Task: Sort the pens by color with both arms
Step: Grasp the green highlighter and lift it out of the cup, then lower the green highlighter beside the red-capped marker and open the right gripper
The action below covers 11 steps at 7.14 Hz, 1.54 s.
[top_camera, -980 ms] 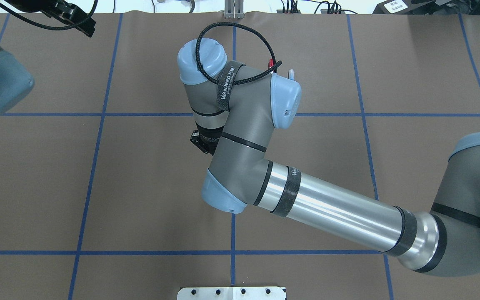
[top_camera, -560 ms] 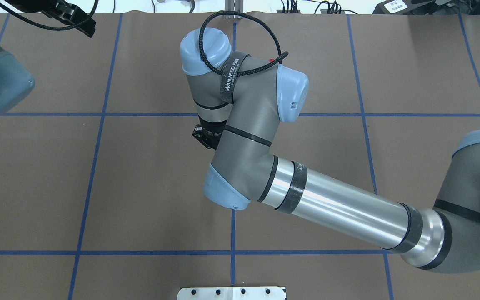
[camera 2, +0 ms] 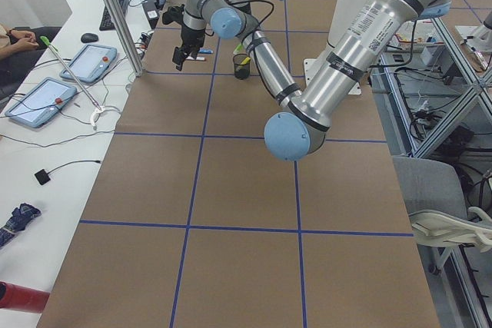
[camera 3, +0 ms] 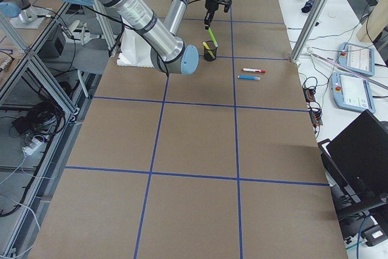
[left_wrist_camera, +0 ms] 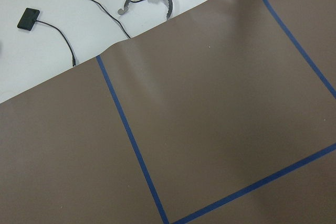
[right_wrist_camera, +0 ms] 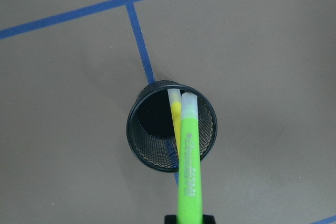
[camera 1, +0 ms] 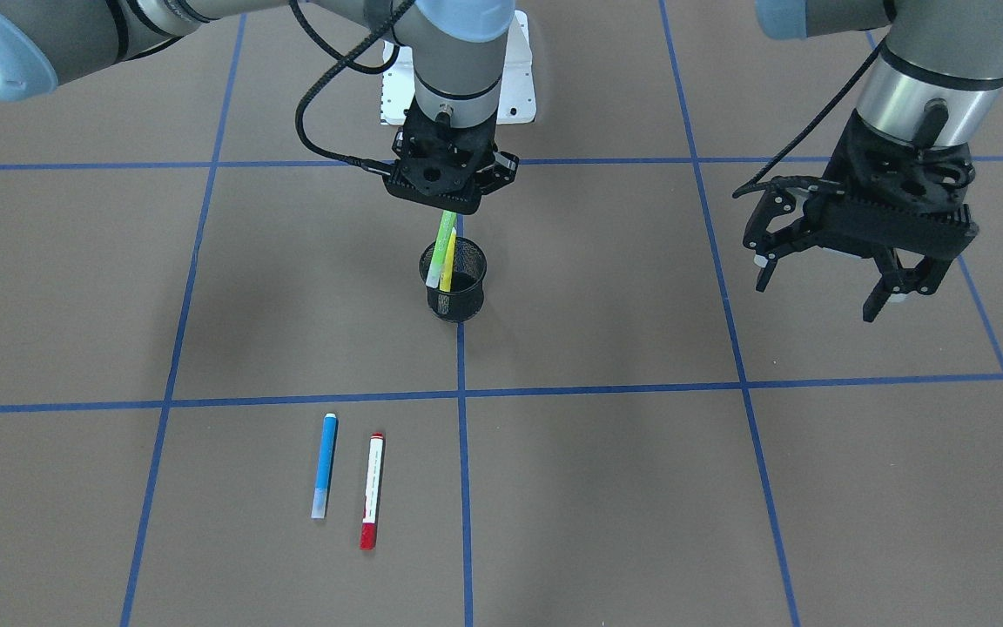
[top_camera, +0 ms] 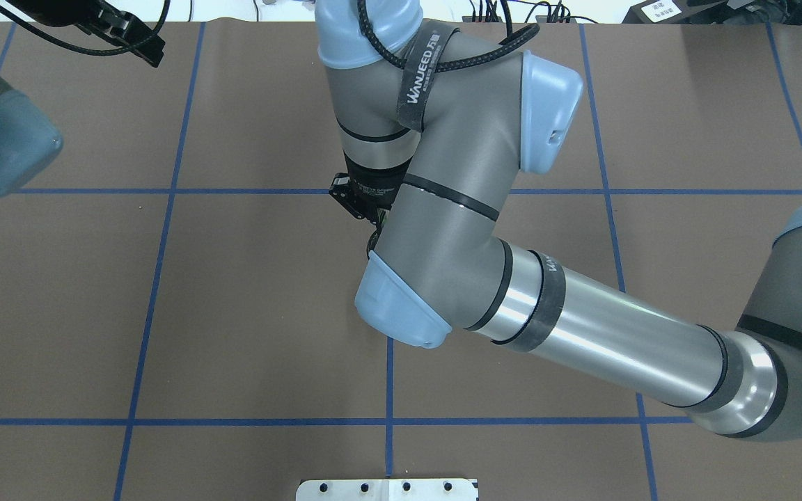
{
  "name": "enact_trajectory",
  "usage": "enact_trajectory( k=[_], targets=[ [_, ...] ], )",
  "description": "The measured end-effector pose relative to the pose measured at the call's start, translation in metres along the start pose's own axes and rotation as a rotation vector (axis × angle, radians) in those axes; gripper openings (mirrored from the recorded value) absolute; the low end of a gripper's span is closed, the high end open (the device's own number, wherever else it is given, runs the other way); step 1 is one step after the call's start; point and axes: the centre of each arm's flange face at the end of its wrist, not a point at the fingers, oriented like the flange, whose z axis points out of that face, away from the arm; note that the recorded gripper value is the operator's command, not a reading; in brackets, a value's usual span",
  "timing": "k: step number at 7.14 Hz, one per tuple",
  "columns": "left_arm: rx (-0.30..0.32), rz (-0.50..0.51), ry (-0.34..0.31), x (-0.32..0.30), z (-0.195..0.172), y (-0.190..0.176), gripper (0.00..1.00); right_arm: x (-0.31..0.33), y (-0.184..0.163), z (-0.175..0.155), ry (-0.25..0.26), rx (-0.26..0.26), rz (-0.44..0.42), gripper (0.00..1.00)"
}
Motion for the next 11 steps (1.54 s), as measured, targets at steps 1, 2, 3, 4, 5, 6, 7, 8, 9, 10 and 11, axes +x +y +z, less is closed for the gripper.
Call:
enact_trajectory(
  k=[1,2,3,4,5,6,7,8,9,10,11],
  targets=[
    [-0.002,0.0,0.001,0.001,0.001,0.001,1.0,0.005,-0.002,-0.021,-0.024,0.08,-0.023,0.0],
    [-0.004,0.0,0.002,0.002,0.002,0.001,1.0,0.009,-0.005,-0.037,-0.037,0.168,-0.059,0.0],
    [-0.006,-0.002,0.003,0.003,0.004,0.002,1.0,0.011,-0.011,-0.047,-0.038,0.255,-0.105,0.0],
    [-0.009,-0.003,0.005,0.005,0.005,0.003,1.0,0.011,-0.018,-0.05,-0.046,0.33,-0.145,0.0],
    [-0.011,-0.005,0.006,0.006,0.006,0.003,1.0,0.008,-0.03,-0.04,-0.078,0.398,-0.174,0.0],
    [-0.014,-0.01,0.009,0.009,0.008,0.004,1.0,-0.001,-0.046,-0.02,-0.118,0.458,-0.191,0.0],
    [-0.019,-0.016,0.012,0.012,0.011,0.005,1.0,-0.014,-0.067,0.007,-0.148,0.517,-0.199,0.0],
    [-0.025,-0.019,0.014,0.014,0.014,0.006,1.0,-0.026,-0.09,0.039,-0.166,0.583,-0.202,0.0],
    [-0.028,-0.021,0.017,0.017,0.018,0.006,1.0,-0.033,-0.11,0.074,-0.166,0.65,-0.201,0.0],
    [-0.026,-0.024,0.022,0.019,0.023,0.006,1.0,-0.036,-0.125,0.112,-0.154,0.703,-0.2,0.0],
    [-0.022,-0.029,0.028,0.02,0.031,0.004,1.0,-0.034,-0.13,0.144,-0.139,0.73,-0.204,0.0]
  ],
)
